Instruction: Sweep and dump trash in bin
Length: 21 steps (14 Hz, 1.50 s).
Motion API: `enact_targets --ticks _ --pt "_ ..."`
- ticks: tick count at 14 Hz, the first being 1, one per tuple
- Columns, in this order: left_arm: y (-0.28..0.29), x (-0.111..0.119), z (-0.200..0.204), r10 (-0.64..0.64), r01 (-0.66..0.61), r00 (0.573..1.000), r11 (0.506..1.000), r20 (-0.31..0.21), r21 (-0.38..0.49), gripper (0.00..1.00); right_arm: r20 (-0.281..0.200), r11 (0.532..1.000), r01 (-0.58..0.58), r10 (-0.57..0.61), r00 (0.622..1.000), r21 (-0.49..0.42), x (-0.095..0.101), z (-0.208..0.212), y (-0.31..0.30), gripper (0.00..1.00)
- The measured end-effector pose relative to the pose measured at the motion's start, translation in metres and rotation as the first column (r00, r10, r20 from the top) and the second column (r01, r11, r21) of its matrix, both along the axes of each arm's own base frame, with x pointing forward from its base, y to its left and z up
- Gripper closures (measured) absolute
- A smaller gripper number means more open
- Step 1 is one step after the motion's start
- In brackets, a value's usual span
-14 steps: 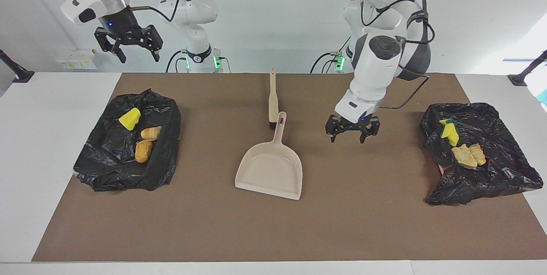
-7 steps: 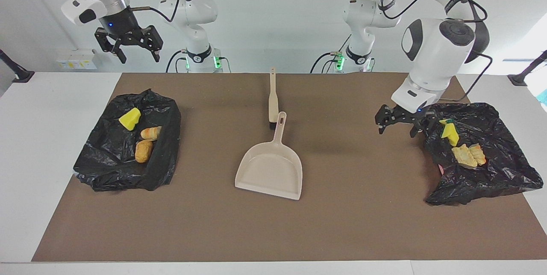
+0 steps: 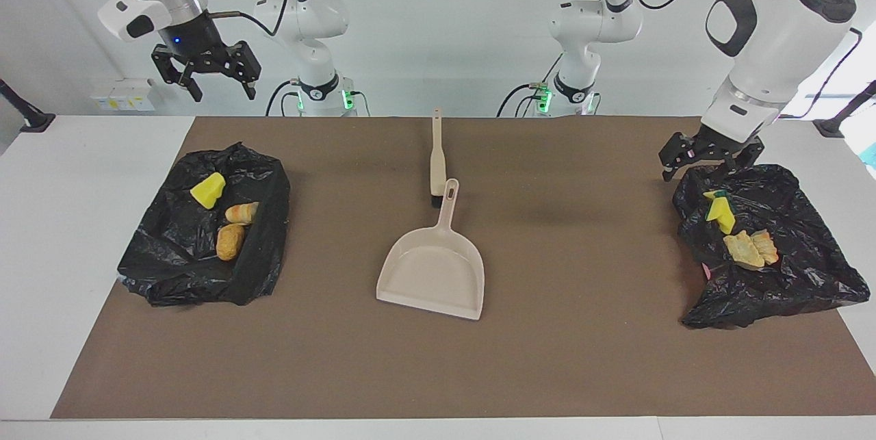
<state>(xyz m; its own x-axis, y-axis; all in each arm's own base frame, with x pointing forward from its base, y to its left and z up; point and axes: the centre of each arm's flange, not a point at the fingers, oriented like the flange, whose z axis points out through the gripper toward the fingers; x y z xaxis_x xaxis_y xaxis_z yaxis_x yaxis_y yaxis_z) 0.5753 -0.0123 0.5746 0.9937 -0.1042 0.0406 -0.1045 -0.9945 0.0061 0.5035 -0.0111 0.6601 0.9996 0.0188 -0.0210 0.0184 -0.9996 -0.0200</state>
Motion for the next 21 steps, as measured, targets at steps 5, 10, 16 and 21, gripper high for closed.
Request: enact_targets --ticks 5,10,16,21 --pt "0.013 -0.036 0.041 0.035 -0.035 0.999 0.999 -0.039 -0.002 0.0 0.0 1.0 0.0 0.0 1.0 0.0 0.0 0.0 0.0 0.0" --pt "0.013 -0.053 0.06 0.05 -0.05 0.997 0.999 -0.051 -0.001 0.0 0.0 1.0 -0.002 0.002 1.0 0.0 0.0 0.0 0.001 0.0" --pt "0.006 -0.054 0.059 0.035 -0.035 0.997 0.999 -0.064 0.001 0.0 0.0 1.0 -0.002 0.002 1.0 0.0 0.0 0.0 0.001 0.0" --pt "-0.001 -0.055 0.058 0.022 -0.022 0.998 1.0 -0.067 0.002 0.0 0.0 1.0 -0.002 0.002 1.0 0.0 0.0 0.0 0.001 0.0"
